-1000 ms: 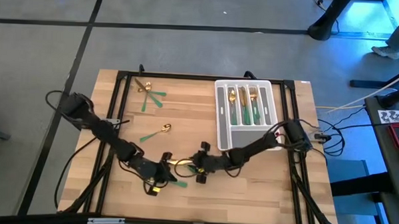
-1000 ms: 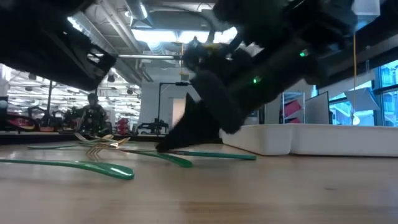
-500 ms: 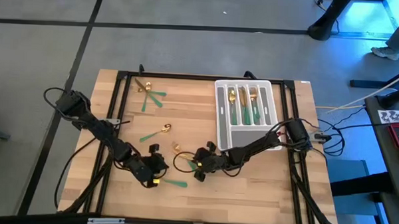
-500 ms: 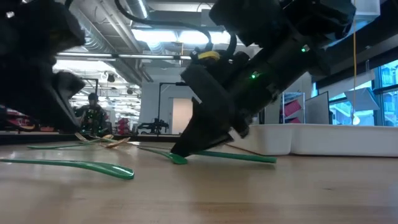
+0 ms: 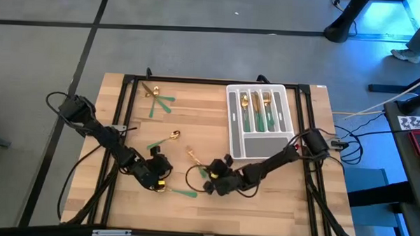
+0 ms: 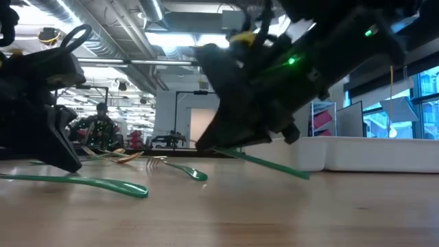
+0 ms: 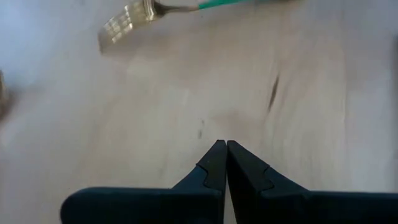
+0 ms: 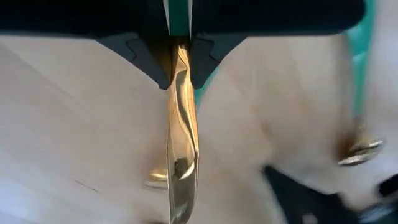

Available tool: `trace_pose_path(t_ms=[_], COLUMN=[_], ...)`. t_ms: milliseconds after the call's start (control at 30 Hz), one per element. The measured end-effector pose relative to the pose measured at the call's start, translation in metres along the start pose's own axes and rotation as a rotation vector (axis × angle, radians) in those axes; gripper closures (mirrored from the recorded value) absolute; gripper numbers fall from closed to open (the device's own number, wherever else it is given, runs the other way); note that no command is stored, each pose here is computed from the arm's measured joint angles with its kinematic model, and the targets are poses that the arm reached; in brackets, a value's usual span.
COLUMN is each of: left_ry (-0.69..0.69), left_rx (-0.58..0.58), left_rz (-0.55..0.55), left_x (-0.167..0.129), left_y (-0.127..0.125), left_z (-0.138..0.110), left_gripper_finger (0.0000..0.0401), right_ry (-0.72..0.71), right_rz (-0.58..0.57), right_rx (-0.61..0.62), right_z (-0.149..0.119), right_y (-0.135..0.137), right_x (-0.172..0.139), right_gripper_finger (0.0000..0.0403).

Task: Sort silverware
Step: Put the green knife into the silverware tray, then put the green fork into the silverware tray

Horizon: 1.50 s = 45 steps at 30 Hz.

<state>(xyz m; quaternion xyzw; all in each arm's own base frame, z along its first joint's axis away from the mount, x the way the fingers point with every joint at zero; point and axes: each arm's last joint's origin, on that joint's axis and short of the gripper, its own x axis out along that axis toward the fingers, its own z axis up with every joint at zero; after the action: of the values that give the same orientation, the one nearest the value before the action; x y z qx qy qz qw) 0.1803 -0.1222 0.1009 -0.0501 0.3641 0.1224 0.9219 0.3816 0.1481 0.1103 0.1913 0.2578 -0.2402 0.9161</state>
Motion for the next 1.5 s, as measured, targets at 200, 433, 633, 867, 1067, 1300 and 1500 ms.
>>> trace_pose_path(t_ms=[200, 433, 633, 867, 1067, 1300, 1500], left_ry=[-0.096, -0.157, -0.171, -0.148, -0.145, -0.108, -0.092], left_rx=[0.094, 0.200, 0.265, 0.363, 0.287, 0.307, 0.302], left_rz=[-0.021, -0.066, -0.104, -0.064, 0.073, 0.151, 0.210], left_x=[0.000, -0.005, -0.025, -0.048, -0.047, -0.026, -0.001], left_y=[-0.005, -0.018, -0.034, -0.034, -0.026, -0.023, -0.018], left_z=[0.009, 0.022, 0.041, 0.041, 0.031, 0.027, 0.029], left_gripper_finger=[0.0400, 0.0399, 0.0397, 0.0396, 0.0396, 0.0396, 0.0395], right_ry=[0.059, 0.109, 0.072, -0.134, -0.253, -0.087, 0.025], right_rz=[-0.064, -0.042, -0.023, 0.024, 0.225, 0.259, 0.199], right_rx=[0.088, 0.044, -0.058, -0.120, -0.323, -0.337, -0.262], right_z=[0.002, 0.002, 0.023, 0.067, 0.077, 0.049, 0.040], right_y=[-0.014, -0.017, -0.017, -0.008, 0.009, 0.005, 0.014], right_x=[0.010, 0.013, 0.005, -0.018, -0.017, 0.001, 0.013], right_gripper_finger=[0.0351, 0.0343, 0.0292, 0.0254, 0.0234, 0.0196, 0.0195])
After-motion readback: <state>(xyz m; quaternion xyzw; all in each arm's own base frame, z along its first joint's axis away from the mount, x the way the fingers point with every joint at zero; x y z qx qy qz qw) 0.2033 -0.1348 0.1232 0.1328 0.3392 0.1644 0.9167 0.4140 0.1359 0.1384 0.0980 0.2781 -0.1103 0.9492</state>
